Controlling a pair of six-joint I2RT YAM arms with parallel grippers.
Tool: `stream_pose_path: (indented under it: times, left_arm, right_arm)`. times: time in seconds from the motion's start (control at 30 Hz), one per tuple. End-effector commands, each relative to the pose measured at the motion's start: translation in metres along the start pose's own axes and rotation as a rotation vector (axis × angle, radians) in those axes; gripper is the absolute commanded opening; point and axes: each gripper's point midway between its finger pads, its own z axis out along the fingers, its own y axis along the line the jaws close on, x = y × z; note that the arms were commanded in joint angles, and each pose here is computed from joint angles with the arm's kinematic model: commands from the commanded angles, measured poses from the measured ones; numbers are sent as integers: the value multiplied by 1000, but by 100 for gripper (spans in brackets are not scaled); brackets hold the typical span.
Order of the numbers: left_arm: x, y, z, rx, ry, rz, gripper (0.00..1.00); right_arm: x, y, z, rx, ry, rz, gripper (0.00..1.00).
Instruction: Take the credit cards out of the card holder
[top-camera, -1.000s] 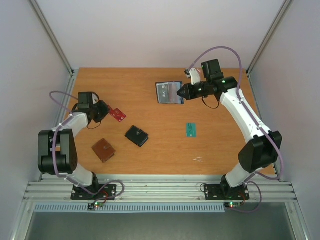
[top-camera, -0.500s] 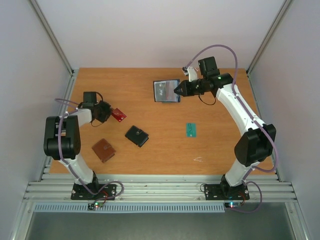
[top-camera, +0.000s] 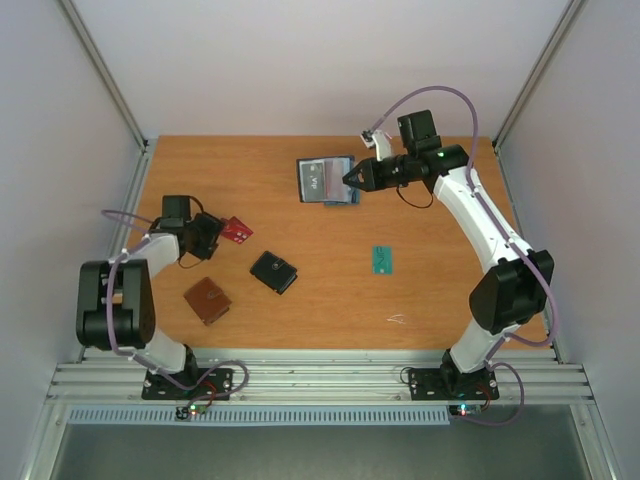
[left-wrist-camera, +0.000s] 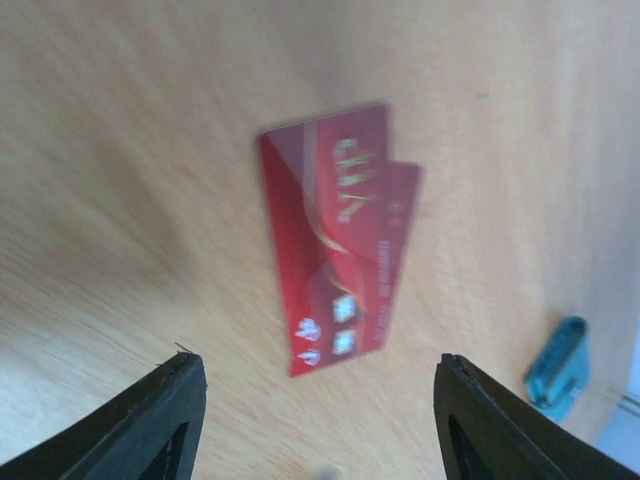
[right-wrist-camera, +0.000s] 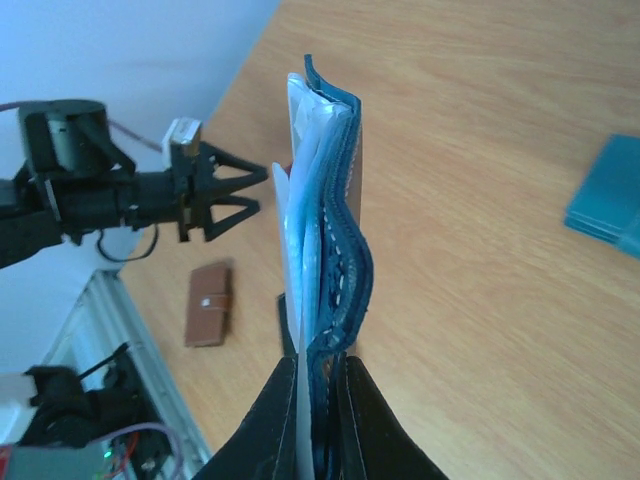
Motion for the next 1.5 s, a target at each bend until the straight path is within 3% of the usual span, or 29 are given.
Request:
stream_pose_path:
  times: [0.0, 0.07, 0.17, 0.2, 0.27, 0.4, 0.53, 0.67, 0.7, 0.77, 0.9, 0.93, 1.03, 1.2, 1.33, 1.47]
  left_arm:
    - [-5, -57, -37, 218, -69, 156, 64]
    - [9, -109, -72, 477, -66, 332, 64]
    - [70, -171, -147, 857, -9, 758, 70]
    - [101, -179, -167, 940, 19, 926, 73]
    - [135, -181, -194, 1025, 35, 1102, 79]
    - [172, -176, -229, 1159, 101, 1227, 99]
    - [205, -163, -252, 1261, 202, 1315, 99]
    - [201, -163, -245, 1216, 147, 1297, 99]
    - [199, -164, -243, 1205, 127, 1291, 98]
    - [199, -165, -242, 1203, 112, 1293, 79]
    - [216, -164, -252, 1252, 135, 1347, 6]
    - [220, -164, -255, 1264, 138, 1362, 1]
    - [227, -165, -263, 1300, 141, 1394, 0]
    - [239, -165, -278, 1361, 154, 1429, 0]
    - [239, -167, -281, 1371, 135, 1420, 0]
    - [236, -170, -283, 1372, 111, 1399, 0]
  right_arm:
    - [-4, 62, -29, -208, -48, -128, 1]
    - [2, 77, -36, -279, -48, -146, 1]
    - [12, 100, -45, -357, -40, -196, 1]
    - [15, 107, -47, -380, -38, -214, 1]
    - [19, 118, -50, -402, -34, -236, 1]
    - [28, 133, -48, -408, -6, -266, 1]
    - [38, 148, -43, -429, 24, -294, 1]
    - [45, 164, -45, -451, 30, -331, 1]
    - [48, 170, -45, -461, 34, -344, 1]
    - [53, 177, -44, -470, 42, -364, 1]
    - [57, 175, -34, -414, 48, -374, 2]
    - [55, 171, -30, -372, 38, -377, 3]
    - [47, 154, -15, -217, -3, -385, 14]
    - [35, 139, 1, -39, -56, -410, 19]
    - [37, 149, 9, -54, -59, -433, 26]
    - [40, 161, 8, -112, -54, -445, 46]
